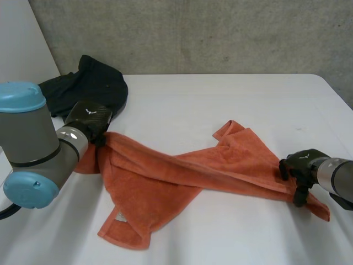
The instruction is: Fold the laundry.
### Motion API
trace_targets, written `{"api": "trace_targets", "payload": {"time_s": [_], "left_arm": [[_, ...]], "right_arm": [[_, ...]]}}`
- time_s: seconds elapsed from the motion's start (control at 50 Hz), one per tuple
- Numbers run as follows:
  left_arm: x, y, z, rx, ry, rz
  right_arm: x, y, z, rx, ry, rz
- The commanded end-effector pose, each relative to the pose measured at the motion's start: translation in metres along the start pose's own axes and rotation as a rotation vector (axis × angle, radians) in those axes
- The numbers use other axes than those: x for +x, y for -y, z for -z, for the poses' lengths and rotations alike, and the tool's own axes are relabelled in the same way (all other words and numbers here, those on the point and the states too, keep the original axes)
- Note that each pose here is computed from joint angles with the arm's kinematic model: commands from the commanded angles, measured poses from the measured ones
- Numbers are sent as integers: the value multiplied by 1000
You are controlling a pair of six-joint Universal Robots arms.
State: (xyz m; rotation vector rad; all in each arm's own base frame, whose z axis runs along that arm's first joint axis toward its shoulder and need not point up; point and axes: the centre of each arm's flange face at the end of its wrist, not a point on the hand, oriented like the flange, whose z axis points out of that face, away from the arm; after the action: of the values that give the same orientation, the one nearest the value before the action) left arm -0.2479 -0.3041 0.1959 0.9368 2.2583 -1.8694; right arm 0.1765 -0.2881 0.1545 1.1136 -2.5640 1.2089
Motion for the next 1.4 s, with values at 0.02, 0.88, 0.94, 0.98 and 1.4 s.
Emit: {"api": "trace_targets", "payload": {"time_s": [0.02,0.88,0.94,0.98,1.4], "left_arm": [[1,2,1,4,-1,-3],[-18,37,-61,228,153,-267],[-37,69,-77,427,296,-265],[-51,97,-80,583,399,-260],[-69,130,-39,805,465,-58]], "right_arm": [[3,0,-5,30,-44,12],[59,161,-13,429,-372,262],[76,196,-13,640,-513,220],[87,214,-7,757,-593,191],[94,244,19,1032,-664,87]]}}
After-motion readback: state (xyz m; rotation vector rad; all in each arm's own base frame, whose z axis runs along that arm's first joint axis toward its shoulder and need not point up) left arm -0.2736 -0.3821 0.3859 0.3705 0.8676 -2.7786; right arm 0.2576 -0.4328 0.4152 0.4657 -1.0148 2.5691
